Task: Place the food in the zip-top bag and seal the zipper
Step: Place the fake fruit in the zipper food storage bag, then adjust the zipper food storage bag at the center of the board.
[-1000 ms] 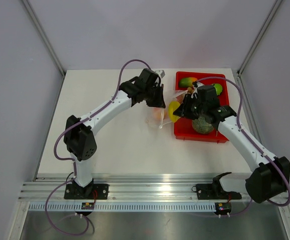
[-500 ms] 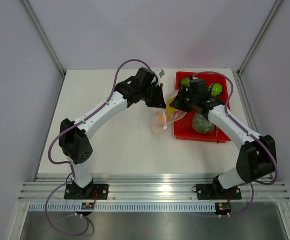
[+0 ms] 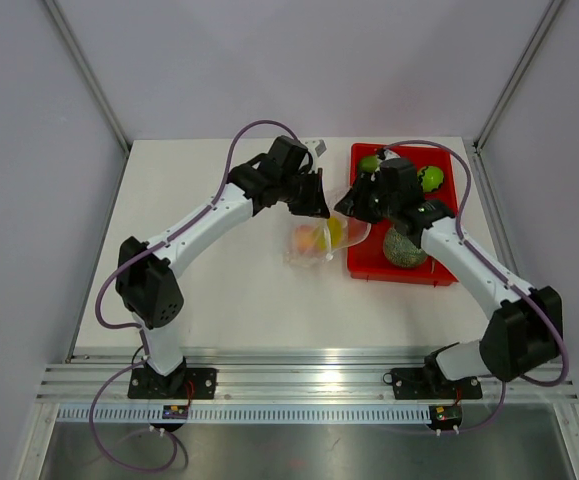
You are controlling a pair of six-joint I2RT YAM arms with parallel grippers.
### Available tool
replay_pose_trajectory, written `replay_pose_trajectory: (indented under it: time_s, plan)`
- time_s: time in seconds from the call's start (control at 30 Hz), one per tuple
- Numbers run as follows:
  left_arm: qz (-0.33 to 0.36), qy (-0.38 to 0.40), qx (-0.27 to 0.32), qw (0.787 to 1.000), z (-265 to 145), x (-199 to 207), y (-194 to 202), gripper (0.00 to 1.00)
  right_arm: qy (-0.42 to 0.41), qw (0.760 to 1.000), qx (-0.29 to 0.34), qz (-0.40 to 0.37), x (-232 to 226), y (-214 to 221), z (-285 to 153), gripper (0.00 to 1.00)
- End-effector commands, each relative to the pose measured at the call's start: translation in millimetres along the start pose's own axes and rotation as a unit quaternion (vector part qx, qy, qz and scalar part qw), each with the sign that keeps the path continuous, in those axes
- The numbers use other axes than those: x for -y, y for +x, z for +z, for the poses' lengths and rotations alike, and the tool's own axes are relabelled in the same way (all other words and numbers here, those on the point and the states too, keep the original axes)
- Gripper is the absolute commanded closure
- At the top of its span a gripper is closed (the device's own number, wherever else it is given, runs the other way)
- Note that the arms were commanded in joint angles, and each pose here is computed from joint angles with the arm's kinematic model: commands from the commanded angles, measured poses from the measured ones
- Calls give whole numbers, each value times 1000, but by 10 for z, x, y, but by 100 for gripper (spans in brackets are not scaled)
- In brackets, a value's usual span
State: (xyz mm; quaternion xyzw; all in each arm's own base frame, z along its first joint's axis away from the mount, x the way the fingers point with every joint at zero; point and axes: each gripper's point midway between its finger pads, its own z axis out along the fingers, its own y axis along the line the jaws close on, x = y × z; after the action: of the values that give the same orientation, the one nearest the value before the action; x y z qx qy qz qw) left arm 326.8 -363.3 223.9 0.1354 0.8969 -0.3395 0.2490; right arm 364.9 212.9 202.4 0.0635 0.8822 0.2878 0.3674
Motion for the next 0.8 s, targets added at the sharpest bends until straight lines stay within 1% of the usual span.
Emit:
replay_pose_trajectory:
  time_s: [0.0, 0.03, 0.07, 0.1, 0.13, 0.17, 0.2, 0.23, 0.27, 0.33, 0.43, 0.57, 0.6, 0.67, 0.7, 0.73, 0.77]
  plan:
    - [16, 28, 36, 999, -243, 172, -173, 100, -36, 999, 24, -19, -192, -22, -384, 62]
    - [16, 27, 37, 999, -252, 171, -176, 100, -27, 999, 29, -19, -157, -7, -492, 66]
    - [16, 27, 38, 999, -263, 168, -180, 100, 1, 999, 44, -19, -41, -33, -526, 68]
    - [16, 27, 40, 999, -281, 173, -181, 100, 23, 999, 43, -18, 89, 40, -536, 67]
    - [16, 26, 40, 999, -292, 162, -176, 100, 39, 998, 51, -18, 164, 54, -594, 52]
    - [16, 25, 40, 999, -286, 156, -170, 100, 71, 995, 62, -19, 305, 47, -594, 38]
    - [16, 25, 41, 999, -295, 157, -171, 100, 87, 994, 56, -19, 398, 97, -584, 31]
    - [16, 24, 40, 999, -301, 153, -165, 100, 106, 993, 43, -19, 486, 161, -554, 16]
    - [16, 22, 42, 999, -315, 147, -173, 100, 117, 992, 39, -20, 539, 178, -538, 13]
    - [16, 22, 43, 999, -333, 150, -171, 100, 133, 991, 21, -20, 635, 274, -448, 10]
    - [16, 20, 43, 999, -357, 135, -158, 100, 131, 991, 10, -14, 672, 355, -338, 10]
    - [15, 16, 50, 999, -407, 120, -163, 100, 101, 995, -11, 6, 599, 458, -188, 26]
    - [14, 15, 49, 999, -404, 112, -152, 100, 89, 996, -18, 11, 550, 483, -162, 45]
    - [14, 14, 51, 998, -430, 112, -160, 100, 63, 998, -21, 17, 428, 455, -136, 70]
    - [16, 13, 51, 998, -437, 102, -161, 100, 52, 998, -16, 15, 360, 402, -152, 92]
    - [16, 9, 54, 998, -458, 87, -175, 100, 37, 999, -9, 9, 271, 329, -206, 99]
    - [17, 4, 54, 998, -491, 72, -181, 100, 20, 1000, 9, 2, 119, 158, -285, 100]
